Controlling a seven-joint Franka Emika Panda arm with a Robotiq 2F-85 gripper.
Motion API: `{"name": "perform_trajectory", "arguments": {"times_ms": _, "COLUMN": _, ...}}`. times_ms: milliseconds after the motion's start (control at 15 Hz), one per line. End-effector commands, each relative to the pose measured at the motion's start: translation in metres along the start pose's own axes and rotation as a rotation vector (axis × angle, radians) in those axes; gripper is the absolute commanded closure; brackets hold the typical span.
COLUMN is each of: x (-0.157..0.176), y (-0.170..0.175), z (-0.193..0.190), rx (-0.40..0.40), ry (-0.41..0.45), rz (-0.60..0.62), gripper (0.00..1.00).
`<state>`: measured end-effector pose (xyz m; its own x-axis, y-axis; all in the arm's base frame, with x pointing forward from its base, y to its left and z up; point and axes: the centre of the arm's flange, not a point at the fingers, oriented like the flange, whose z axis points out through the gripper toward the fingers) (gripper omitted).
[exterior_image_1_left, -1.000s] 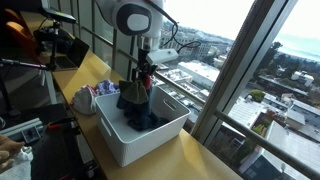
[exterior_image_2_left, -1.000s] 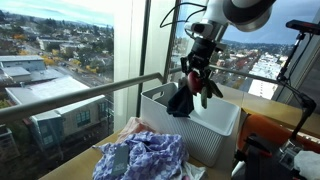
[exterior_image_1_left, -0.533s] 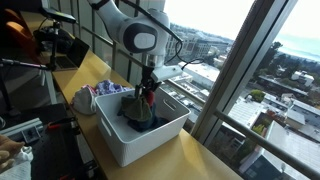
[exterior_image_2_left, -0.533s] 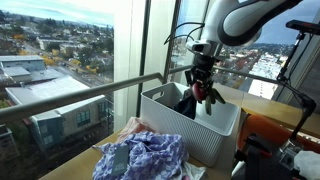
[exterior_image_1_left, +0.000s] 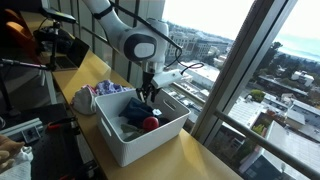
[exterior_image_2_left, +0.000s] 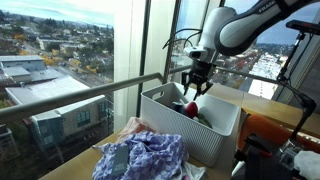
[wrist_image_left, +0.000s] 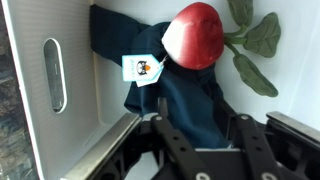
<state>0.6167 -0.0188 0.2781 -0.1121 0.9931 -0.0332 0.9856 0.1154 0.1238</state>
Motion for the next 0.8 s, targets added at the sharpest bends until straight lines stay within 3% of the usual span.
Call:
{"name": "perform_trajectory", "arguments": {"times_ms": 0, "x": 0.021, "y": 0.002, "z": -0.027, "rx": -0.060, "ry": 0.017, "rz": -0.031, "gripper": 0.18}}
{"name": "perform_trajectory", "arguments": {"times_ms": 200, "x": 0.072, "y": 0.004, "z": -0.039, "rx": -0.098, "ry": 0.067, "rz": -0.080, "gripper": 0.01}}
{"name": "perform_trajectory", "arguments": {"times_ms": 467, "x": 0.179, "y": 0.012, "z": -0.020, "rx": -0.103, "ry": 0.141, "rz": -0.213, "gripper": 0.00}}
{"name": "perform_trajectory", "arguments": {"times_ms": 733, "x": 0.275, "y": 0.009, "z": 0.027, "rx": -0.040, "ry": 0.199, "rz": -0.333, "gripper": 0.00}}
